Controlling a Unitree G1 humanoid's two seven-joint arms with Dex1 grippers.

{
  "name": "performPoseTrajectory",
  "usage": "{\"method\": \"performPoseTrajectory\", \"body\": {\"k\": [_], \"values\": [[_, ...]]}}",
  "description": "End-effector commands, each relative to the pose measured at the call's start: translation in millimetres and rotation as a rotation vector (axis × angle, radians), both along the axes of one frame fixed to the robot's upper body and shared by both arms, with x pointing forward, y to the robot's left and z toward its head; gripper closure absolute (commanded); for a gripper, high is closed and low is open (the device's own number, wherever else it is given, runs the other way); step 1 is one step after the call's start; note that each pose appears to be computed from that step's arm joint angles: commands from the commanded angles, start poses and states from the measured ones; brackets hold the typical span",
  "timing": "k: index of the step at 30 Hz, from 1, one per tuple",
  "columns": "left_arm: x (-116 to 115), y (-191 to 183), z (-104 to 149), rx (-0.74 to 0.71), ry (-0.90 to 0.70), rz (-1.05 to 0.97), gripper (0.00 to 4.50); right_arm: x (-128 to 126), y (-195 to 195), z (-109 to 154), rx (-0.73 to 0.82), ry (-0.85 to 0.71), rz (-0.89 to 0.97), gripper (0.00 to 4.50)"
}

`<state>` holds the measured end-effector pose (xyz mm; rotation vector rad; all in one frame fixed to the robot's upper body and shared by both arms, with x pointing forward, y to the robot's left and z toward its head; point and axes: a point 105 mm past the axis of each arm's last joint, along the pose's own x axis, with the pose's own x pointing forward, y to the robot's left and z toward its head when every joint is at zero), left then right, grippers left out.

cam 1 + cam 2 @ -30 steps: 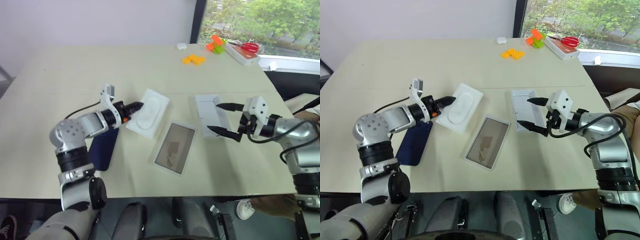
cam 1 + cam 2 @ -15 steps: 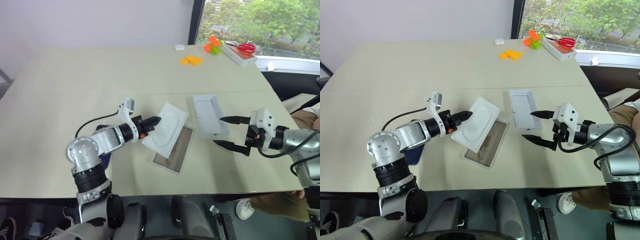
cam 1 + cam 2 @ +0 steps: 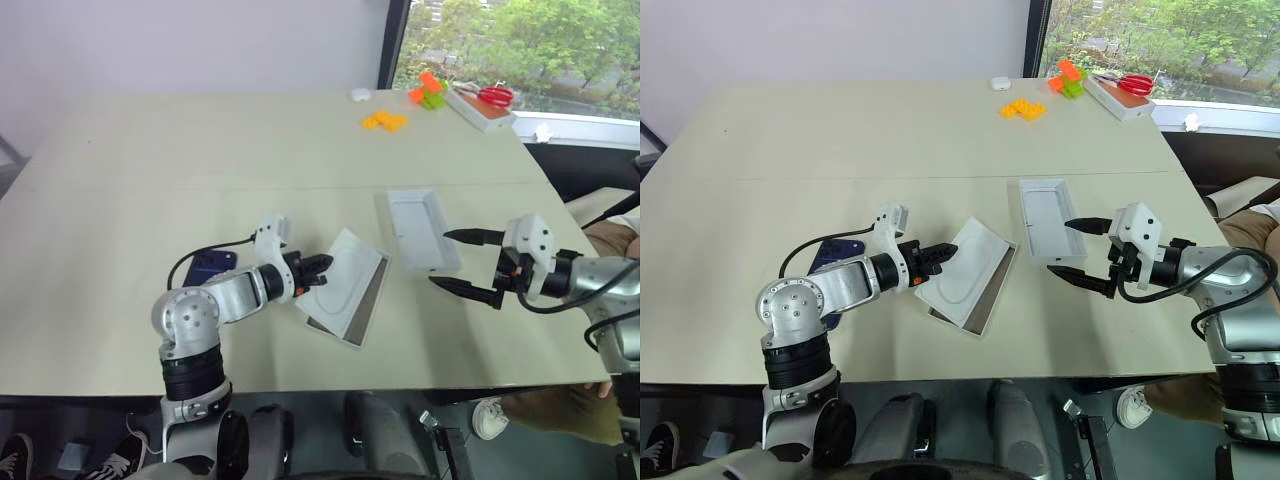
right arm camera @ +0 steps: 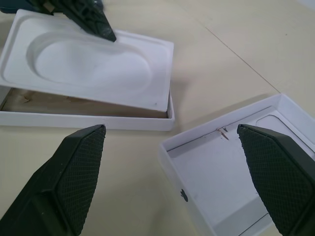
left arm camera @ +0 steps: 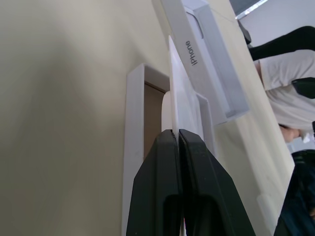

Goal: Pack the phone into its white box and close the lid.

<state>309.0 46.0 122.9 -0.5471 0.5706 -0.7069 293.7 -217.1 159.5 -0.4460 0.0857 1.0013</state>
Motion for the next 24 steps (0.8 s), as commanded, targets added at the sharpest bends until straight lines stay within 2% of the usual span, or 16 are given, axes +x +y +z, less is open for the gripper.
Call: {"method": "performPoseTrajectory", "body": {"k": [1,12,15,22,24], "values": [[-2.0,-5.2,7.2,-0.009,-0.044,-0.019,4.43,1.3,0.7,17.0,0.002,-0.061,0.005,0.00],[-3.5,-12.3,7.8,-0.013,-0.063,-0.039,4.43,3.9,0.4,18.2,-0.003,-0.067,0.000,0.00],[-5.1,-14.6,8.4,-0.008,-0.070,-0.053,3.50,4.2,0.2,18.0,-0.004,-0.068,-0.002,0.00],[-6.3,-10.9,9.5,0.005,-0.075,-0.063,0.04,6.5,1.2,17.8,-0.001,-0.072,-0.003,0.00],[-5.9,-7.9,12.5,0.015,-0.089,-0.062,0.04,7.1,1.4,17.5,0.001,-0.073,-0.003,0.00]]}}
